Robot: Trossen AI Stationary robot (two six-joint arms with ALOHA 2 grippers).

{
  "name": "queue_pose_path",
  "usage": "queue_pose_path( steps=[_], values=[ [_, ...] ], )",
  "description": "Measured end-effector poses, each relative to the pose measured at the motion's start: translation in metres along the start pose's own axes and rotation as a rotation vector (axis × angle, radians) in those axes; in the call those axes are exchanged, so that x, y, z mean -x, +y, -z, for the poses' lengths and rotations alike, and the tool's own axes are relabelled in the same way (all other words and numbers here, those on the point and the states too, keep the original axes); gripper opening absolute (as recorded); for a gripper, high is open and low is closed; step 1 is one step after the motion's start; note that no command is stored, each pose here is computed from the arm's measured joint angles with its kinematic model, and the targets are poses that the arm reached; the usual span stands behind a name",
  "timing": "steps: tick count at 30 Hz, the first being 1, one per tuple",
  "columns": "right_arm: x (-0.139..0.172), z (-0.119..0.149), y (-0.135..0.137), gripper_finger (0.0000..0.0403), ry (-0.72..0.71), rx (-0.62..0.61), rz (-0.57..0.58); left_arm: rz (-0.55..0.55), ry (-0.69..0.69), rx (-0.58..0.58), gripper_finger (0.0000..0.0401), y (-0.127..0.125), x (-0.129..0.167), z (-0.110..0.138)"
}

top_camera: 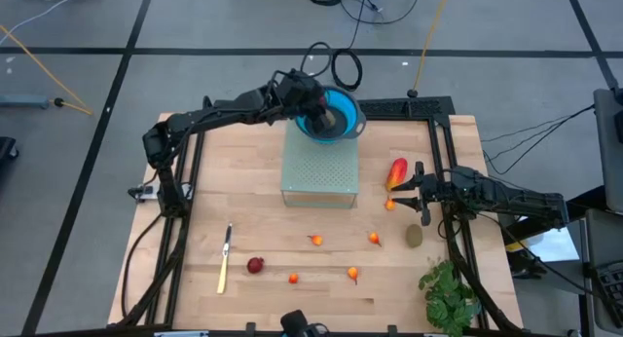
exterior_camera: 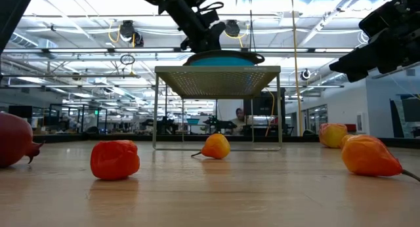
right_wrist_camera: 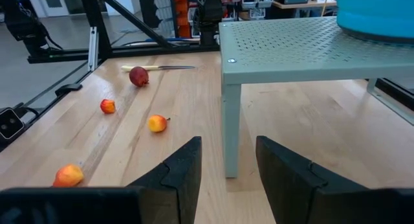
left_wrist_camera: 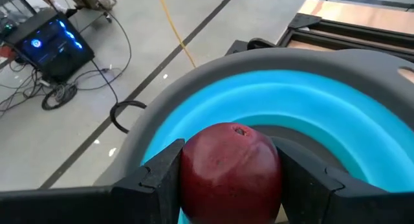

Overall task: Pick & Place Fruit
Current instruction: Put the pomegranate into the blue strainer bowl on the shelf

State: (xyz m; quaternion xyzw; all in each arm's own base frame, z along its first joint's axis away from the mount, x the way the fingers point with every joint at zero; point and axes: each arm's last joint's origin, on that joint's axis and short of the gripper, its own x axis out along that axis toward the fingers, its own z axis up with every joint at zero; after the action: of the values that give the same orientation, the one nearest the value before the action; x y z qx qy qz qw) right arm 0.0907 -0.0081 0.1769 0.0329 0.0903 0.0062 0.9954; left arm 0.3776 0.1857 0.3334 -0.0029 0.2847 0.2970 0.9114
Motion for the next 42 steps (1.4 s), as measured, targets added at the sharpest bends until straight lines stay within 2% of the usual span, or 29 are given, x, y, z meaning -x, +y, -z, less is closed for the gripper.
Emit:
queue_pose_path(
  steps=[6, 26, 42],
  values=[
    [0.000, 0.000, 0.000, 0.0139, 0.000, 0.002, 0.000, 0.051, -0.002, 0.023, 0.0200, -0.001, 0.000, 0.000],
    [0.000, 0.000, 0.000, 0.0139, 0.000, 0.003, 0.000, 0.054, 0.108, 0.022, 0.0200, -0.002, 0.001, 0.011],
    [0.000, 0.000, 0.000, 0.0139, 0.000, 0.003, 0.000, 0.055, 0.118, 0.022, 0.0200, -0.002, 0.001, 0.012]
  ],
)
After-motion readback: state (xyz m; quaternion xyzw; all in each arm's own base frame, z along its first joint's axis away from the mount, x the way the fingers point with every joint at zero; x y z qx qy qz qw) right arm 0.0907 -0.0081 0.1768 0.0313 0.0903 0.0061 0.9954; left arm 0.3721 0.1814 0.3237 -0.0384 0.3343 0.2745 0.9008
